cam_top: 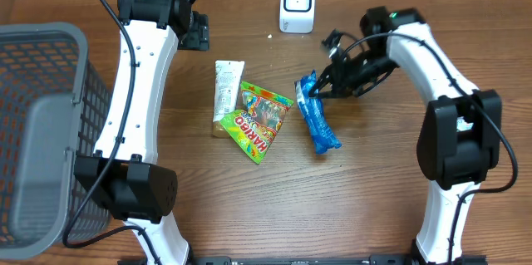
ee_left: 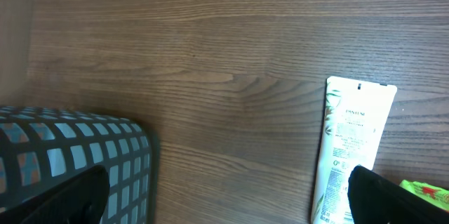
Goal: Scan the item barcode
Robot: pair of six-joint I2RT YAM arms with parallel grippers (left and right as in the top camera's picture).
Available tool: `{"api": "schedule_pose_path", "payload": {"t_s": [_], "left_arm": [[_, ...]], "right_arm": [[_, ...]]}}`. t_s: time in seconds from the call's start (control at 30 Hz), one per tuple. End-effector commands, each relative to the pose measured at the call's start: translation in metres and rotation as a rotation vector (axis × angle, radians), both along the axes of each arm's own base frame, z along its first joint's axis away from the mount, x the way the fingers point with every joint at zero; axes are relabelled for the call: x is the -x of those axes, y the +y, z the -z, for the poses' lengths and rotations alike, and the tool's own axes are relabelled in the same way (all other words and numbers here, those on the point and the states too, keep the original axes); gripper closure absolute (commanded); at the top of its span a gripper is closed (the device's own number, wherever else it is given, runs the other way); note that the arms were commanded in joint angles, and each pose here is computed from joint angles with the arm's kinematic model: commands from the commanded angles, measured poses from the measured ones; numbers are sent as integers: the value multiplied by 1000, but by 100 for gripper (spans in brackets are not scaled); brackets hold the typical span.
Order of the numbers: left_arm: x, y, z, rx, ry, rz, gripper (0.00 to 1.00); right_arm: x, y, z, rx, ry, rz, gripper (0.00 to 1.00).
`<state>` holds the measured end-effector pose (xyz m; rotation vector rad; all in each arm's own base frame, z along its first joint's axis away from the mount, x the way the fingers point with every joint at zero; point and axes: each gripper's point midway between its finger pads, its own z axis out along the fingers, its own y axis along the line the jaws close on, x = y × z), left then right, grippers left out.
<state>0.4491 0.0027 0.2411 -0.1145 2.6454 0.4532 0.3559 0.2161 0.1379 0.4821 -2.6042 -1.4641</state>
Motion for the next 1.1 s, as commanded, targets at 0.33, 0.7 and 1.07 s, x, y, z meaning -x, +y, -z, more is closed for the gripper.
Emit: {"api": "schedule_pose_path", "payload": {"t_s": [0.33, 0.7, 1.07], "left_arm": [[-3, -1, 5, -20, 14, 14, 0], [-3, -1, 5, -20, 14, 14, 0], [-3, -1, 5, -20, 14, 14, 0]], "right_arm": [[7, 18, -141, -371, -397, -126, 96], [42, 0, -233, -417, -710, -144, 96], [39, 0, -235, -409, -763, -152, 96]]}}
